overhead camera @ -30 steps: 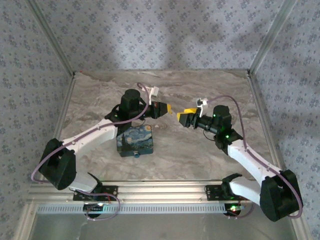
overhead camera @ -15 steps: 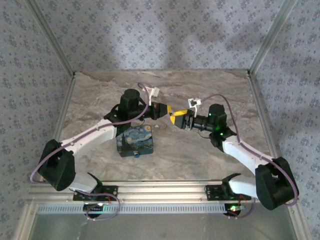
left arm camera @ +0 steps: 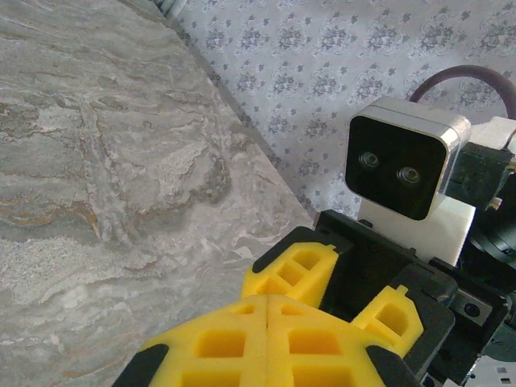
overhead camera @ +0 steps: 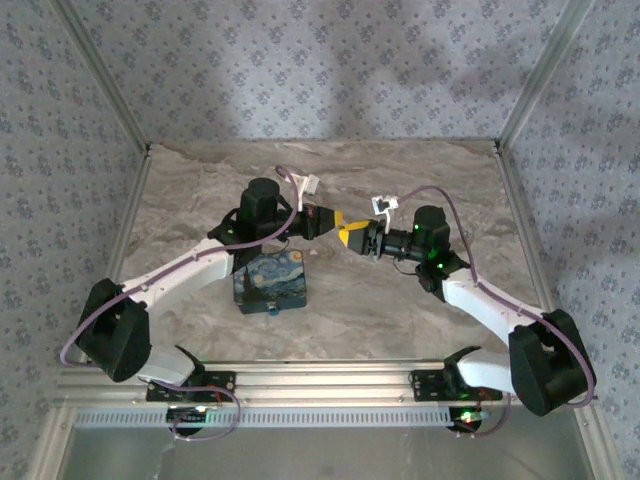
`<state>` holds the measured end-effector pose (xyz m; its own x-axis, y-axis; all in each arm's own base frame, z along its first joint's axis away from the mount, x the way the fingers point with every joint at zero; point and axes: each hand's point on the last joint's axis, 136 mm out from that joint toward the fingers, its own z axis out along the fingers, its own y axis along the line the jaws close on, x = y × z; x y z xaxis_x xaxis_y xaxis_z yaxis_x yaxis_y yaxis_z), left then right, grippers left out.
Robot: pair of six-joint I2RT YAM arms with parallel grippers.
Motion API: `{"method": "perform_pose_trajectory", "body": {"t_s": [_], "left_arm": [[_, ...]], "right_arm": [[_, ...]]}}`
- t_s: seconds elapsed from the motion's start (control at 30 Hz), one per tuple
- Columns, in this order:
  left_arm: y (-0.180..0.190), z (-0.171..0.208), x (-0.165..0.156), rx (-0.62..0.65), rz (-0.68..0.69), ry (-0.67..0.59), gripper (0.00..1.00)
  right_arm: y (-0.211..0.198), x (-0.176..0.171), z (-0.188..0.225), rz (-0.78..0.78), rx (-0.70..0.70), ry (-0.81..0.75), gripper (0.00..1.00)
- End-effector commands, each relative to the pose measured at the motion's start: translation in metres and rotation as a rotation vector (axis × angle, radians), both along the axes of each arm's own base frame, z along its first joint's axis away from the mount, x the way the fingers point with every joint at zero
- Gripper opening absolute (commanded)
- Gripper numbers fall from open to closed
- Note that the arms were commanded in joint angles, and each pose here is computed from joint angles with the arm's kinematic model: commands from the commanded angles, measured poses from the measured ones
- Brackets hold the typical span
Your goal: Unlock the padlock with the key
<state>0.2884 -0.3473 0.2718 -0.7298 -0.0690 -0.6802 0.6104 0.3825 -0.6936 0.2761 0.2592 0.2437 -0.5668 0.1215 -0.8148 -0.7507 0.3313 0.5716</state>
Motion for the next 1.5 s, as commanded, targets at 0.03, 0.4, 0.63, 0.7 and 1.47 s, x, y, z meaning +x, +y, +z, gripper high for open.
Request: {"method": "perform_pose_trajectory", "body": {"t_s": [0.03, 0.4, 0.63, 0.7, 1.47], "left_arm": [[-0.001, 0.024, -0.005, -0.035, -0.025, -0.055, 0.00], [-0.001, 0.022, -0.004, -0.031, -0.018, -0.053, 0.00], [0.002, 0.022, -0.001, -0.011, 0.009, -0.057, 0.17], [0.005, 0.022, 0.000, 0.003, 0.022, -0.062, 0.21], [0.182, -0.098, -0.021, 0.746, 0.642, 0.136, 0.87]], "right_arm": [[0.004, 0.001, 0.014, 0.011, 0.009, -0.044, 0.19], [0.003, 0.002, 0.009, -0.004, -0.021, -0.038, 0.00], [0.001, 0.004, 0.004, -0.021, -0.041, -0.026, 0.00], [0.001, 0.004, 0.003, -0.029, -0.048, -0.025, 0.00], [-0.014, 0.017, -0.022, -0.146, -0.173, 0.005, 0.00]]}}
